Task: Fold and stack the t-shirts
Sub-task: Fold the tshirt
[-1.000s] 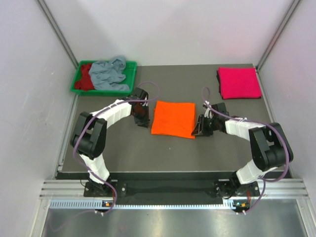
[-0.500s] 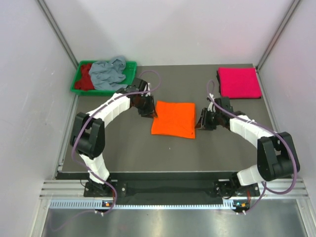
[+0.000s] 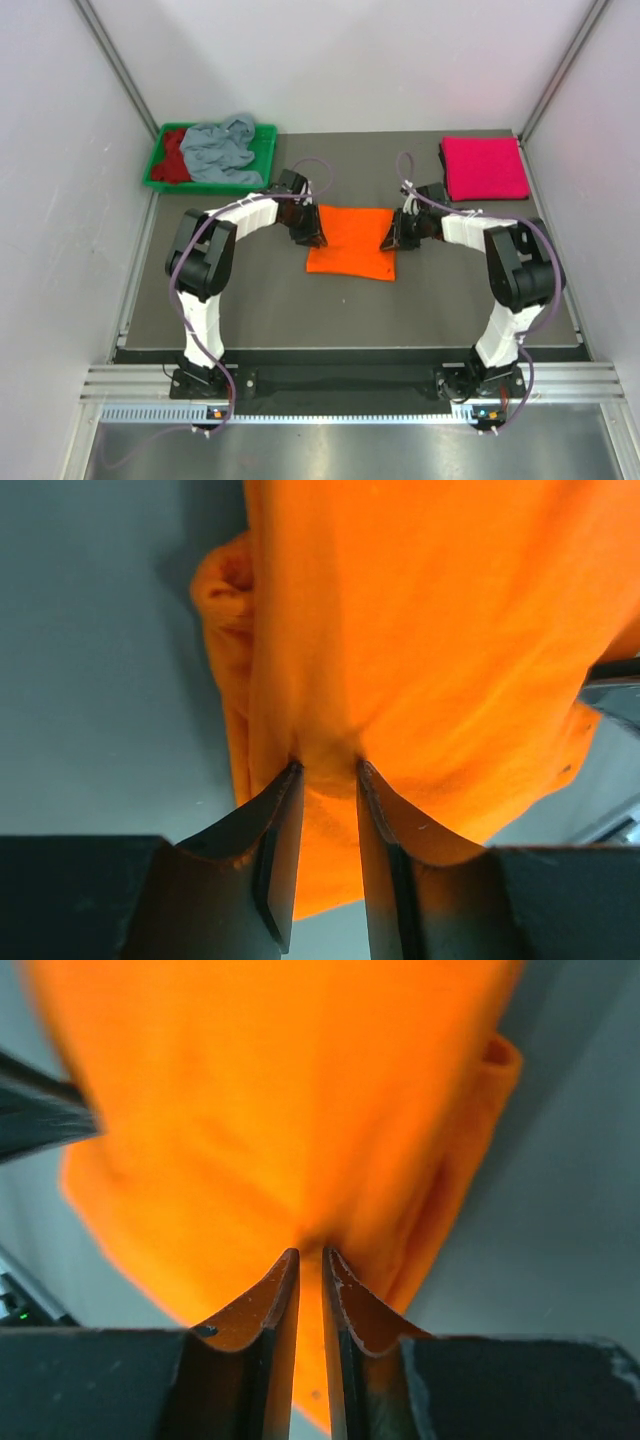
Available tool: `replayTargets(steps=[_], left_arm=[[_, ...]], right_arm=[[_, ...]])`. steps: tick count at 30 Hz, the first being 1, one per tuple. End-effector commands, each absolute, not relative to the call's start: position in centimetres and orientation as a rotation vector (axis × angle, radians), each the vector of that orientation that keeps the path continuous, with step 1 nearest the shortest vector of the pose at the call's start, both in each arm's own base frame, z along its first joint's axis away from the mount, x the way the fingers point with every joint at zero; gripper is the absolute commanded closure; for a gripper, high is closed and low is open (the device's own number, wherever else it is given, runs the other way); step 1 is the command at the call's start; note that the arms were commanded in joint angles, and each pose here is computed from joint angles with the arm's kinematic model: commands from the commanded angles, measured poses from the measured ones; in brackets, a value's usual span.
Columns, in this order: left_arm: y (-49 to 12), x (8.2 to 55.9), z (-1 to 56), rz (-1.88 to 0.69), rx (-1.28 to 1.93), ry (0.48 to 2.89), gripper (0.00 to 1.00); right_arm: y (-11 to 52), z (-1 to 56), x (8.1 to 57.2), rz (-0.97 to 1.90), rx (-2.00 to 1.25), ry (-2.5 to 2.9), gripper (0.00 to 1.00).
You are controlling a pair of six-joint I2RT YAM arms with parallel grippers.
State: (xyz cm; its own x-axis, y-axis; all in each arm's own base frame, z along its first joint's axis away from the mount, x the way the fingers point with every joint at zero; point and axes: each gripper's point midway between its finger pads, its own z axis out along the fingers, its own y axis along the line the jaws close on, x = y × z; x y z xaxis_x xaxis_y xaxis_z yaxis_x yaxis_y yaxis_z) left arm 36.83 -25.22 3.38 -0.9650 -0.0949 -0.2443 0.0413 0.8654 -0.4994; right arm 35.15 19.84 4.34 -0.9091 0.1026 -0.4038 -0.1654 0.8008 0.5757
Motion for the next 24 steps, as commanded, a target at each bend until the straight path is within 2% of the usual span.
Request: replayTargets(steps=[1, 7, 11, 15, 19, 24], left_arm=[[-23.5, 38.1, 2.5, -0.608, -0.058, 2.755, 0.66], [-24.2, 39.7, 7.5, -0.635, -0.016, 2.677, 0.63], [-25.6, 41.7, 10.0, -0.745, -0.024, 2.624, 0.63], [-26.4, 42.6, 8.7, -0.793, -0.046, 2.634, 0.63], [-26.3, 43.4, 5.9, -0.774, -0.054, 2.681, 0.64], [-24.4, 44.1, 2.2, -0.642, -0.082, 2.743, 0.65]], right_arm=[[19.7, 4.7, 37.1, 0.863, -0.083, 2.529, 0.85], [20.6, 9.7, 37.4, 0.863, -0.110, 2.448, 0.85], [24.2, 13.3, 36.8, 1.009, -0.182, 2.376, 0.84], [28.4, 15.0, 35.4, 1.188, -0.248, 2.325, 0.84], [30.5, 12.0, 34.3, 1.302, -0.275, 2.352, 0.84], [29.9, 6.0, 33.3, 1.267, -0.251, 2.461, 0.84]])
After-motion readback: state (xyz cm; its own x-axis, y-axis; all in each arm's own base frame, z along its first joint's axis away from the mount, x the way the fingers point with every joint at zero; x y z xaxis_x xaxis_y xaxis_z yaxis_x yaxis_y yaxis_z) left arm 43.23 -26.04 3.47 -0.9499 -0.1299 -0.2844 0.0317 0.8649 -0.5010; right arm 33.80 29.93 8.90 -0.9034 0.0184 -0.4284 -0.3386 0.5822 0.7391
